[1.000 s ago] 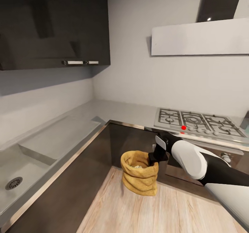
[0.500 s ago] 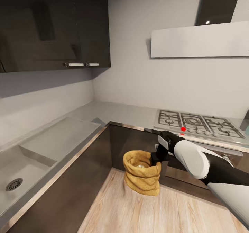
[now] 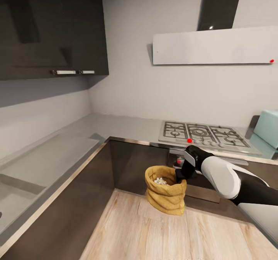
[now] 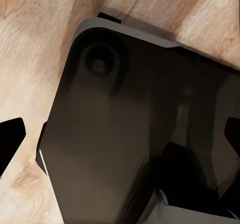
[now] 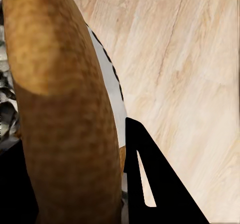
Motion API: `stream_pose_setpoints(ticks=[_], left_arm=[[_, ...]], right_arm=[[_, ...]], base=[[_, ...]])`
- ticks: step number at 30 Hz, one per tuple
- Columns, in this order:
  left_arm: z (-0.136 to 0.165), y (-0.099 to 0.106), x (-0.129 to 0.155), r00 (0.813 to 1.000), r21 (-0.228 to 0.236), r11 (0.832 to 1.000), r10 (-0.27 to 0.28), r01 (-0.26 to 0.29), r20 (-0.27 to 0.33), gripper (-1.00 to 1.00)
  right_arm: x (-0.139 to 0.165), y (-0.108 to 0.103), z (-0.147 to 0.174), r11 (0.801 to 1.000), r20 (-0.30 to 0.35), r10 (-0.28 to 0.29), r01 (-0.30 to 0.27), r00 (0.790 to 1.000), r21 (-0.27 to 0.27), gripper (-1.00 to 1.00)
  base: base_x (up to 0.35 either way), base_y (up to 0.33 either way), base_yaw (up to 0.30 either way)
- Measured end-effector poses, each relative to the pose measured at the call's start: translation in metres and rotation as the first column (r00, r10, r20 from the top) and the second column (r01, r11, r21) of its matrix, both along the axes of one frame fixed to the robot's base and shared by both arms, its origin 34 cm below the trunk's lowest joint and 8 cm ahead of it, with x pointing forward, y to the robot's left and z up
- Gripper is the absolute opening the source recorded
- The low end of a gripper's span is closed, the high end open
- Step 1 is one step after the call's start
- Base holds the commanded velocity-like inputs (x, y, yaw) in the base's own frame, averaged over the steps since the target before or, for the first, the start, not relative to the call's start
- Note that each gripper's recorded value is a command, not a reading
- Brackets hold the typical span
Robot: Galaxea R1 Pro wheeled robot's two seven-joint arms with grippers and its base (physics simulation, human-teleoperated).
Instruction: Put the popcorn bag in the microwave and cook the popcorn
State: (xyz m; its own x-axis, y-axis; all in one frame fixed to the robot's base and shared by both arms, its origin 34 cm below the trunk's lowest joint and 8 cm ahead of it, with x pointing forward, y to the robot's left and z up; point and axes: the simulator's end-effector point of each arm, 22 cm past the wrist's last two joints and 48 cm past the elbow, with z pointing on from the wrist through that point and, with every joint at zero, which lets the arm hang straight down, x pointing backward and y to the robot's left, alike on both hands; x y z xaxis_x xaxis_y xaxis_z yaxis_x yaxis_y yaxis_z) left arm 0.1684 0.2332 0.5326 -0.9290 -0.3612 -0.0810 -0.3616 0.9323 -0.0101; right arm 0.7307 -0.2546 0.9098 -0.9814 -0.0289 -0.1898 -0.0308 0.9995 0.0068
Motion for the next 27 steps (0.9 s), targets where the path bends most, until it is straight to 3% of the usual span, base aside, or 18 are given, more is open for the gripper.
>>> stream_pose_setpoints(ticks=[7,10,27], left_arm=[[0.000,0.000,0.000,1.000,0.000,1.000,0.000,0.000,0.000,1.00],[0.000,0.000,0.000,1.000,0.000,1.000,0.000,0.000,0.000,1.00],[0.000,-0.001,0.000,1.000,0.000,1.000,-0.020,0.020,0.001,1.00]], right_arm=[[0.002,-0.006,0.001,1.000,0.006,-0.010,0.010,1.000,-0.003,-1.00],[0.002,-0.021,0.002,1.000,0.008,-0.025,0.026,1.000,-0.018,-1.00],[0.002,-0.029,0.002,0.999,0.011,-0.039,0.039,0.999,-0.022,-1.00]], base=[[0.000,0.000,-0.246],[0.000,0.000,-0.246],[0.000,0.000,-0.212]])
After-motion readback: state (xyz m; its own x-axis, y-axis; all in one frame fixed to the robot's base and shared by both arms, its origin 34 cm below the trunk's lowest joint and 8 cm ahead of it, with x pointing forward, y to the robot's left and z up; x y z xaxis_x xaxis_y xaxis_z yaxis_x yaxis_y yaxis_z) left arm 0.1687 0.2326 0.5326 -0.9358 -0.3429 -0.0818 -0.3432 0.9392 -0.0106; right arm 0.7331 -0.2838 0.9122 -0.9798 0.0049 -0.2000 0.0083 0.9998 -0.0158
